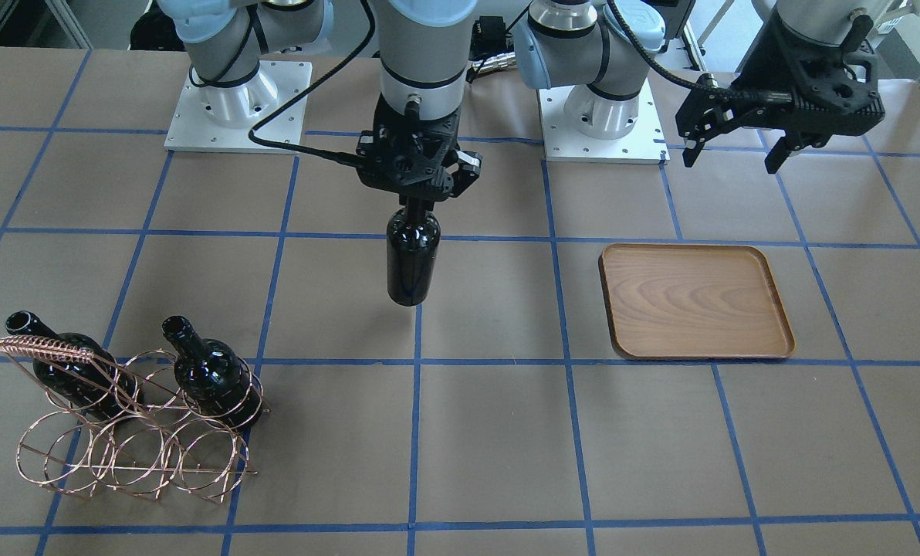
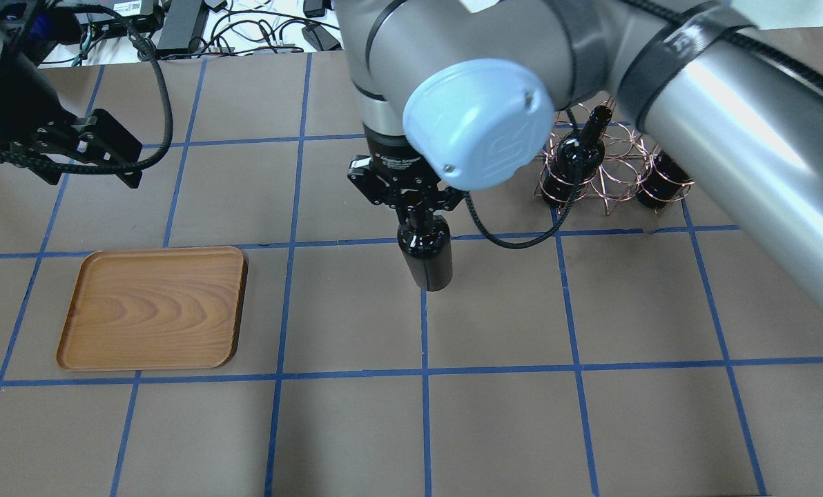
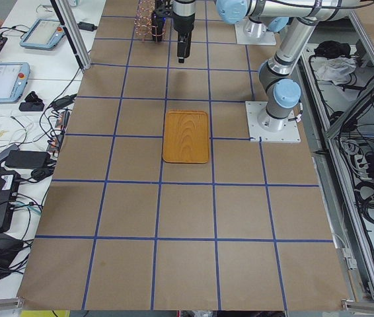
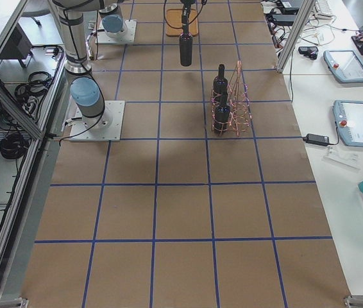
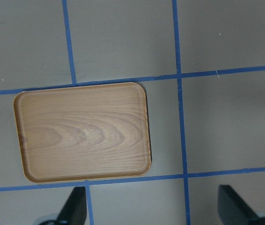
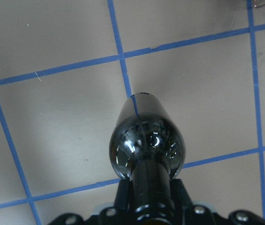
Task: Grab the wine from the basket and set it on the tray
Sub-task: 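Carry the bottle toward the table center and stand it upright, release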
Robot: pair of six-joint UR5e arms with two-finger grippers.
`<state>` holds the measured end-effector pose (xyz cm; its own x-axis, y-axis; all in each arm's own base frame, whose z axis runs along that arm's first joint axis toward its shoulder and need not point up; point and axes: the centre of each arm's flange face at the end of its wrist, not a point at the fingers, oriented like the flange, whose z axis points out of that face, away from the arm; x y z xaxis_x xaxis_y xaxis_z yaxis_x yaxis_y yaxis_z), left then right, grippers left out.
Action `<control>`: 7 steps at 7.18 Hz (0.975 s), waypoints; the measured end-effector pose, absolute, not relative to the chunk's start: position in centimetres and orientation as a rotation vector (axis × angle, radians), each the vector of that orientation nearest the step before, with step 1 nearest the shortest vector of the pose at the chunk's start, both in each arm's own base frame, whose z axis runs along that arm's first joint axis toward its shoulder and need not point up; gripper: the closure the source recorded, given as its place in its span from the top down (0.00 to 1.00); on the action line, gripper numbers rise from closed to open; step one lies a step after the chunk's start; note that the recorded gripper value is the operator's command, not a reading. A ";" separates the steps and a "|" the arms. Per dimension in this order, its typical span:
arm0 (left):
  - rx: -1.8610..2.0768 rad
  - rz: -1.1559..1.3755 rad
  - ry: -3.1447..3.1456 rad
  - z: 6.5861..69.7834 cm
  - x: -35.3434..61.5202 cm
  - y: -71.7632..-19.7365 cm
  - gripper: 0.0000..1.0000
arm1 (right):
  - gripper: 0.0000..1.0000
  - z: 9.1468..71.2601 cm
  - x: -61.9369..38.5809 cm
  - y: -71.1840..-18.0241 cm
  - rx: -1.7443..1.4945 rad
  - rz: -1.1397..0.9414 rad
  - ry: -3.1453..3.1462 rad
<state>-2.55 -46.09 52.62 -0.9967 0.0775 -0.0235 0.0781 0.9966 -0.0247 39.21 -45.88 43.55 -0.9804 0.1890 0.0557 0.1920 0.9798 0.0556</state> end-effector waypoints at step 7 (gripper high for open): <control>0.143 0.045 3.149 52.0 -0.1 -45.8 1.00 | 1.00 39.3 42.1 -44.2 -0.258 -0.124 -3.107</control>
<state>-0.06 -45.83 51.99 -0.9958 0.0905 0.0125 0.0908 0.9955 0.0278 42.15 -44.23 39.35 -0.9861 0.1639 0.0283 0.1656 0.9831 0.0775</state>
